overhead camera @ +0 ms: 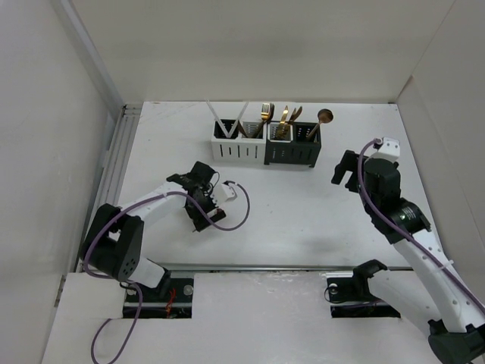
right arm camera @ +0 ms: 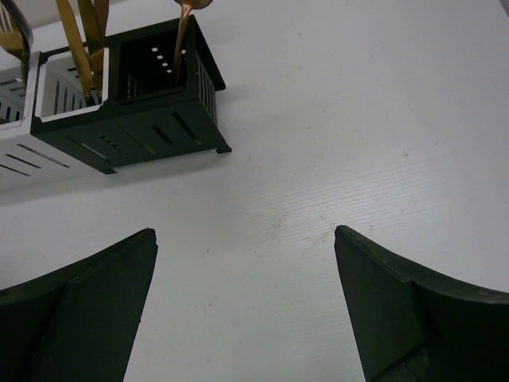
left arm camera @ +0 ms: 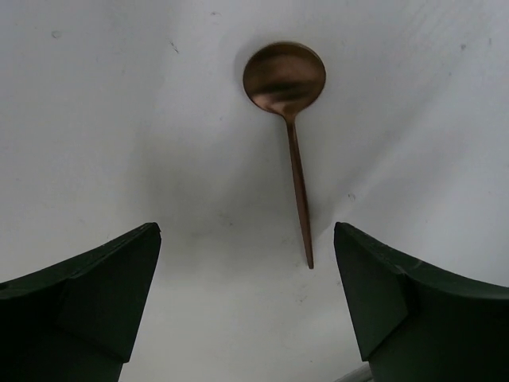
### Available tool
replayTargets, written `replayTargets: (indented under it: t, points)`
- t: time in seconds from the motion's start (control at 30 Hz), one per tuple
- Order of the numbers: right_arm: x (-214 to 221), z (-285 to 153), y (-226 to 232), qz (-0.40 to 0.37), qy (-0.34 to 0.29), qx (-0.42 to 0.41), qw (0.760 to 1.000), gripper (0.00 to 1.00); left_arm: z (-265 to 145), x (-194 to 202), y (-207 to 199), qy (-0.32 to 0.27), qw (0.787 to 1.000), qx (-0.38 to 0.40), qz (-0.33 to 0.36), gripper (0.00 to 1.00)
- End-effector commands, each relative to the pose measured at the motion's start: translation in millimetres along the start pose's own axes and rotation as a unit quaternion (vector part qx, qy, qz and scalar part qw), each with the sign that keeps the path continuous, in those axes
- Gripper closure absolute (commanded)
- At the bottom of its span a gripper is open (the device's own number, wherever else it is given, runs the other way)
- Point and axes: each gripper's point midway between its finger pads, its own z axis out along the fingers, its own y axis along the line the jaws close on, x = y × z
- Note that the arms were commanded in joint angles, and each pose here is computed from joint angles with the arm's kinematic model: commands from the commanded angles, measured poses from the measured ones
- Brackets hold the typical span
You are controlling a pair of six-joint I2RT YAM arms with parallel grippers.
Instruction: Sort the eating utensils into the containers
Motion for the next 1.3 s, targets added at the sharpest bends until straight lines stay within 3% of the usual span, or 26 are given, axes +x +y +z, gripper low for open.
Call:
replayTargets:
  t: [0.0,0.3,0.43,0.5,0.53,0.6,0.77,0.9,0.93,1.1,1.27]
  points:
    - [-4.7,-8.7,-6.7,0.024,-0.012,0.015,1.0,0.03,7.1,-11.1,4.4,-0.023,1.0,-0.013,-0.016,0.12]
    - [-3.3,-11.5,-15.9,0.031,-0.014,0.037,0.999,0.03,30.8,-12.9,-0.8,-0.002,0.999,-0.027,-0.037,0.34]
    - [-8.4,-12.7,-18.5,0.033,-0.022,0.045,0.998,0.03,38.6,-1.7,-23.4,0.017,1.0,-0.009,-0.024,0.59]
    - [-7.2,-13.0,-21.0,0.031,-0.02,0.051,0.998,0.03,42.6,-1.4,-30.1,0.018,0.999,-0.001,-0.028,0.79]
    - [-7.2,-13.0,-21.0,0.031,-0.02,0.051,0.998,0.03,45.0,-1.7,-30.0,0.018,0.999,-0.001,-0.028,0.96]
    - [-10.8,-14.2,-20.2,0.033,-0.024,0.05,0.998,0.03,48.2,-2.2,-32.6,0.018,0.999,0.004,-0.042,1.0]
    - [-14.8,-9.8,-16.5,0.028,-0.022,0.05,0.998,0.03,37.9,-22.0,-31.1,-0.006,0.999,0.016,-0.047,1.0]
    - [-18.0,-5.0,-14.3,0.031,-0.028,0.053,0.998,0.03,-13.8,-79.5,-3.4,-0.107,0.993,-0.019,-0.045,1.0]
    - [-19.9,-4.7,-13.3,0.033,-0.032,0.051,0.998,0.03,-37.8,-107.4,8.8,-0.151,0.987,-0.034,-0.041,1.0]
    - [-21.6,6.5,-2.0,0.044,-0.045,0.032,0.997,0.03,-120.7,-170.6,34.6,-0.275,0.958,-0.071,-0.032,1.0]
    - [-16.9,17.6,2.9,0.05,-0.04,0.034,0.997,0.02,-192.5,-266.2,57.2,-0.428,0.9,-0.059,-0.055,1.0]
